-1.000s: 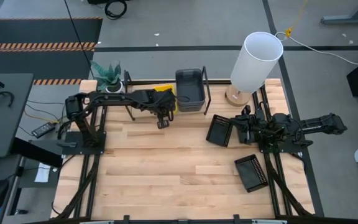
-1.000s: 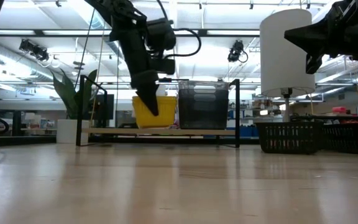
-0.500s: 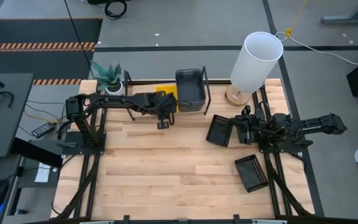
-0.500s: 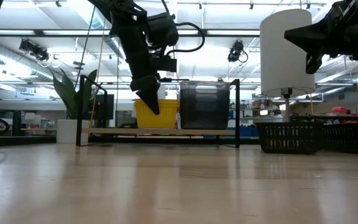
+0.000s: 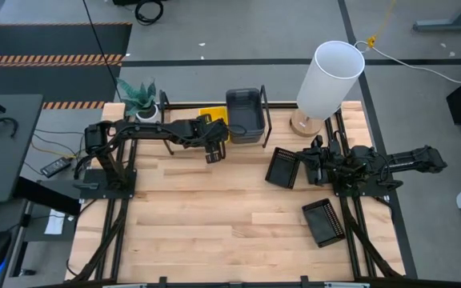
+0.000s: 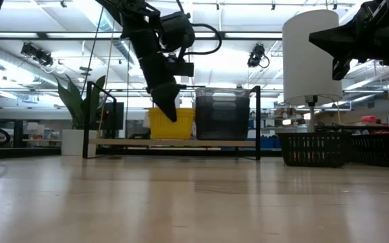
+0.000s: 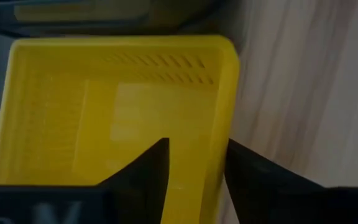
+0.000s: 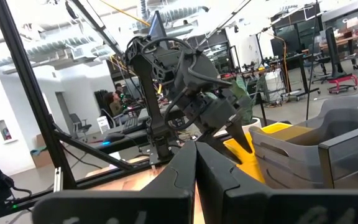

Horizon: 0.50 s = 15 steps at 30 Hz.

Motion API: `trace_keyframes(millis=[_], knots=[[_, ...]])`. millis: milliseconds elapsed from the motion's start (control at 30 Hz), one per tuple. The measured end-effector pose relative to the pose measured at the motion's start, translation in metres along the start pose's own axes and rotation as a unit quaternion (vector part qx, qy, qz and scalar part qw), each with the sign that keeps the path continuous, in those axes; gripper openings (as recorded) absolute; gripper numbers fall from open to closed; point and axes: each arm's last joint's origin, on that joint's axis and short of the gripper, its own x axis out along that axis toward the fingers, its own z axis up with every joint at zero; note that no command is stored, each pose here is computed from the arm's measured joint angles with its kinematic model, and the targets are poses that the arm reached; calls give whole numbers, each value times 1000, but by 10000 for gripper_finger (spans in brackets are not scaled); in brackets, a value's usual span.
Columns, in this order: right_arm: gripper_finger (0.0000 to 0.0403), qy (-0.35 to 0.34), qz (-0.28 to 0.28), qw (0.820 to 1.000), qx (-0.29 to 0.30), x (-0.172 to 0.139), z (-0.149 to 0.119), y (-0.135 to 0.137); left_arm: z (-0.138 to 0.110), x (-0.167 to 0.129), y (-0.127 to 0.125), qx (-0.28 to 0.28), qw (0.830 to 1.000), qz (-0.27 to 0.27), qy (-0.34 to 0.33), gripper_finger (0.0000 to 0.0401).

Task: Stack baskets on shelf by color
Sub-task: Put the stacked yellow bins on the shelf, then stack the top small right black bin on top of the bottom small black bin

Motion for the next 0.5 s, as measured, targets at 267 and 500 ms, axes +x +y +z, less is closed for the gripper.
trace_keyframes(millis=[267,500], knots=[[16,0,0,1000,0,0,0,0,1,-2,-1,-10,1000,2,-5,149],[16,0,0,1000,0,0,0,0,5,-37,4,-29,998,-1,-51,180]])
